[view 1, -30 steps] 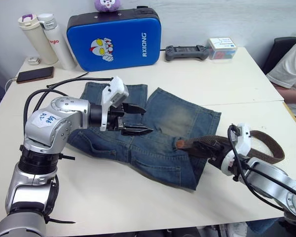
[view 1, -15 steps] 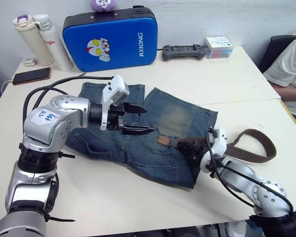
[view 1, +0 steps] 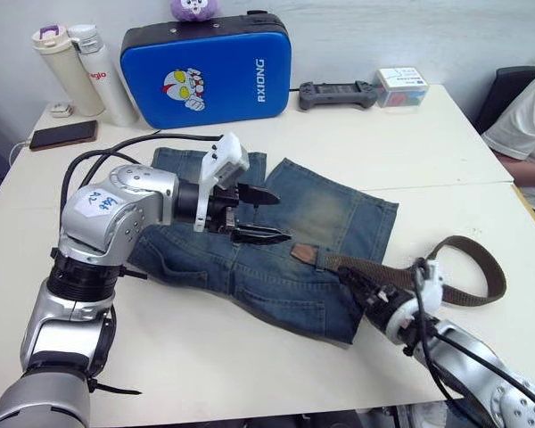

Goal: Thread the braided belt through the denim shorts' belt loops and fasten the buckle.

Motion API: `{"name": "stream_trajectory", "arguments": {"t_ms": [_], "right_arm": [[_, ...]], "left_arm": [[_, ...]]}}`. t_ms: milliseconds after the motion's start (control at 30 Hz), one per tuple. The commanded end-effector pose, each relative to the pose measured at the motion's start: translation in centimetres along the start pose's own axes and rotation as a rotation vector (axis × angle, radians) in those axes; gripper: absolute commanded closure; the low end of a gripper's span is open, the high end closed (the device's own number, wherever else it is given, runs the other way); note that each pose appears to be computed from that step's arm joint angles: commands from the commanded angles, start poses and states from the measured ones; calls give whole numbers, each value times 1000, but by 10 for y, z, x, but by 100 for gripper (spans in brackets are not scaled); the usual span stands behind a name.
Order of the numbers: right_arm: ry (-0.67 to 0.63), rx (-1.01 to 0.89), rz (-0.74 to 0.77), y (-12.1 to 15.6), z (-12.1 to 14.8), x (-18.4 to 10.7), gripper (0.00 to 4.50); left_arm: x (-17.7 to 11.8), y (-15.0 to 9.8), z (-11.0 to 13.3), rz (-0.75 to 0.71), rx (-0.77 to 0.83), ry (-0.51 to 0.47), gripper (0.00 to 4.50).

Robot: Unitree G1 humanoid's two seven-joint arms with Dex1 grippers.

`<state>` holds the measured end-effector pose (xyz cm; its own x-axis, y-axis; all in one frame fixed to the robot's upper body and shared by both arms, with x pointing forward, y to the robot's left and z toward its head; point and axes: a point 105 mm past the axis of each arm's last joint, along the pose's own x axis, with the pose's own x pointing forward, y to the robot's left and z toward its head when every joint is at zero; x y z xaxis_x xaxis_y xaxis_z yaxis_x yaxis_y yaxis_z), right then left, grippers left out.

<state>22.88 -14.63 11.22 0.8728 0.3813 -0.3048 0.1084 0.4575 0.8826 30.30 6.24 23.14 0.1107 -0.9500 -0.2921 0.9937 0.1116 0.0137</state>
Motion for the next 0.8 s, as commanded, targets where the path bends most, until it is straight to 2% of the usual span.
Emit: {"name": "stream_trajectory", "arguments": {"t_ms": [33,200,500,600,733,767,800], "right_arm": [[-99,102,71,14,12,-12,94],[-208,224,89,6,26,-16,94],[-278,288,69,-16,31,-10,94],[-297,316,87,-17,33,-8,183],[-312,314,109,-16,38,-3,370],[-309,315,112,-16,38,-3,430],[-305,313,114,-16,37,-2,446]], "left_arm": [[4,-2,11,-32,57,-15,0],[9,0,14,-50,69,-16,0],[7,1,17,-48,82,-8,0],[5,2,16,-36,81,-4,0],[4,3,16,-28,80,-3,0],[4,3,16,-27,80,-2,0],[3,3,16,-26,80,-2,0]]}}
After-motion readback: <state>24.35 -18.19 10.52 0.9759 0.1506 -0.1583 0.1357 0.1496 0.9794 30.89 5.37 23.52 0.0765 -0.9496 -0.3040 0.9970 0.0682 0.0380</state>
